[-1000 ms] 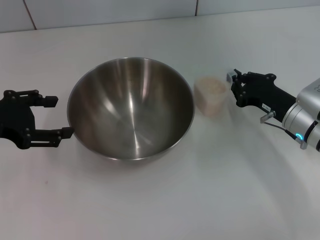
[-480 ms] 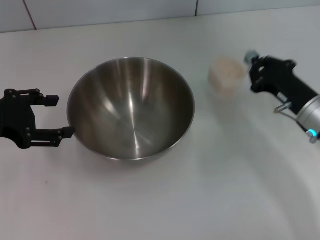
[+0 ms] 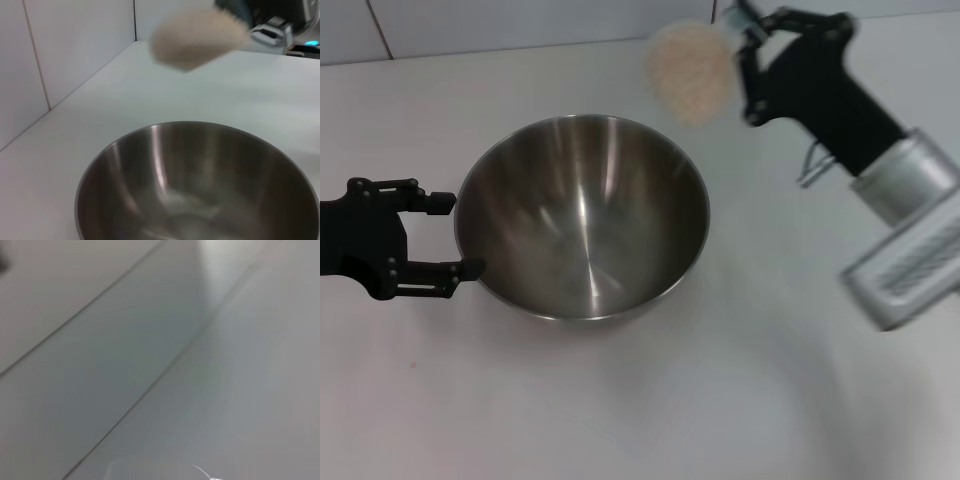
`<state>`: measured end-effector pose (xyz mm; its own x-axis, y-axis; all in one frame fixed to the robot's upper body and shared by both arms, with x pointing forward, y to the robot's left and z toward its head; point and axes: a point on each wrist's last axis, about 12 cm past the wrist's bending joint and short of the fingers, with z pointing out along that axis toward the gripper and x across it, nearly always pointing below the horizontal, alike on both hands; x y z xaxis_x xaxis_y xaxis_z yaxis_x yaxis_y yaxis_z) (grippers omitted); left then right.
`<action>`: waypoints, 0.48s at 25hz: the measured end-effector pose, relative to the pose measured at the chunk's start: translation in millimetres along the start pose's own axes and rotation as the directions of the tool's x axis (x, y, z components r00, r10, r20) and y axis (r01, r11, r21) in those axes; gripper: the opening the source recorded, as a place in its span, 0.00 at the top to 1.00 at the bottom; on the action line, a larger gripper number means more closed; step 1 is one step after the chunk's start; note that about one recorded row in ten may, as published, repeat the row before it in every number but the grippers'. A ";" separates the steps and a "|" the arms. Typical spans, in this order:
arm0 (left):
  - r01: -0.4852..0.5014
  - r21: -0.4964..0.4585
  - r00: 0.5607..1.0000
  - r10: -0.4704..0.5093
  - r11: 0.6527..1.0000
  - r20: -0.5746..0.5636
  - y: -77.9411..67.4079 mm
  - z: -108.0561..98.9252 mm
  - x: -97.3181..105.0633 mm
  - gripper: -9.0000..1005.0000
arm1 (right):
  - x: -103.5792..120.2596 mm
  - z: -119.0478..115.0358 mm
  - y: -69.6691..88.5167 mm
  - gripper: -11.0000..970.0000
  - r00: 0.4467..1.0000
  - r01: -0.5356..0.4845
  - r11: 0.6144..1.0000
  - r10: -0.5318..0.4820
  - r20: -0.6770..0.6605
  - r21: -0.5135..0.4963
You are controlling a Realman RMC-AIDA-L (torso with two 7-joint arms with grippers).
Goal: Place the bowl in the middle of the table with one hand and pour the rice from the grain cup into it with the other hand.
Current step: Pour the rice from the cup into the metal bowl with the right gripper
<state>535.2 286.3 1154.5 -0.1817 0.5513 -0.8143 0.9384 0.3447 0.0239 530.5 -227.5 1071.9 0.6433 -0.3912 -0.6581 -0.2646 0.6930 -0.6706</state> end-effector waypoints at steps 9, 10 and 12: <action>0.001 0.006 1.000 -0.001 1.000 0.000 -1.1 0.3 0.1 0.18 | -10.2 25.0 39.9 0.95 0.787 0.615 0.767 -0.611 0.086 -0.181; 0.002 0.006 1.000 -0.002 1.000 0.000 -1.1 0.3 0.2 0.18 | -12.9 25.7 46.2 0.95 0.703 0.710 0.679 -0.699 0.128 -0.187; 0.004 0.006 1.000 -0.004 1.000 0.000 -1.1 0.3 0.1 0.18 | -14.8 26.5 49.0 0.95 0.657 0.753 0.633 -0.738 0.151 -0.183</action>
<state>534.3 285.8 1154.2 -0.1851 0.5502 -0.8143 0.9394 0.3422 0.0177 527.0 -171.7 1057.8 0.7266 -0.6775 0.1142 0.1854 0.0334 -0.9821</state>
